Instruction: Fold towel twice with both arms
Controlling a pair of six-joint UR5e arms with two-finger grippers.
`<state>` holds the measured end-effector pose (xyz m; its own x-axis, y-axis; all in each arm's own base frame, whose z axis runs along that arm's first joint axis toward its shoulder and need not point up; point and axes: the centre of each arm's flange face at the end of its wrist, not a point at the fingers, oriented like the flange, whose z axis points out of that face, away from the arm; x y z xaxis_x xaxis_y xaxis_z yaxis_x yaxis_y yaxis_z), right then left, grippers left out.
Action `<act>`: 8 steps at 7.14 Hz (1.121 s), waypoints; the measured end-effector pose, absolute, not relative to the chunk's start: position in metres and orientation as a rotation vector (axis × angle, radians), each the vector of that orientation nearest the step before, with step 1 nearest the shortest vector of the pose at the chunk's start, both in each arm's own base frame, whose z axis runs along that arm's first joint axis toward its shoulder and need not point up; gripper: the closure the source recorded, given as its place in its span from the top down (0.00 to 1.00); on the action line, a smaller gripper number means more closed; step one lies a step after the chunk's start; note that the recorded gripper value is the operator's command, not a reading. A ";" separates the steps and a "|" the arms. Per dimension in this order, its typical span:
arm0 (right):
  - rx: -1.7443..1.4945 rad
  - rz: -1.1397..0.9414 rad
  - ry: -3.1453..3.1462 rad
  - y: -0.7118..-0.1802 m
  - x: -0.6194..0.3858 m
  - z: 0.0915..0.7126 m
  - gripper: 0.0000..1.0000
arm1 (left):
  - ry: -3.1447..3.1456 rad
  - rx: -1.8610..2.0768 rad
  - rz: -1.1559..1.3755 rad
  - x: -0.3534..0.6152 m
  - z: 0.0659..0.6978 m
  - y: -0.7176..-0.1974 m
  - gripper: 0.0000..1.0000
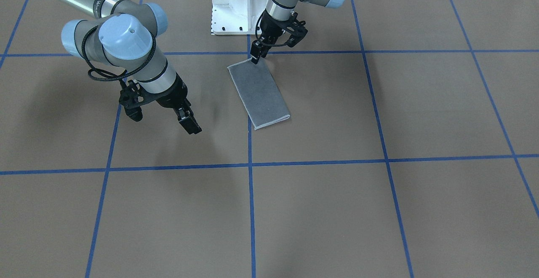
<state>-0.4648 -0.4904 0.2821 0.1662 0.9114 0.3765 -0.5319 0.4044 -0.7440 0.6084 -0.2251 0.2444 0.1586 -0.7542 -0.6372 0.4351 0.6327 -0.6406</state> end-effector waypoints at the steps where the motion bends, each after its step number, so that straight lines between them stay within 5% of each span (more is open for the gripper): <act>1: -0.505 1.090 -0.912 -0.489 -0.467 0.282 1.00 | 1.122 -0.344 -0.875 0.608 0.243 -0.225 0.18; 2: -0.505 1.087 -0.911 -0.488 -0.469 0.281 1.00 | 1.123 -0.346 -0.876 0.608 0.242 -0.225 0.03; 3: -0.505 1.085 -0.912 -0.487 -0.470 0.280 1.00 | 1.125 -0.347 -0.877 0.608 0.241 -0.225 0.00; 8: -0.502 1.084 -0.912 -0.487 -0.472 0.279 1.00 | 1.154 -0.337 -0.854 0.591 0.235 -0.233 0.00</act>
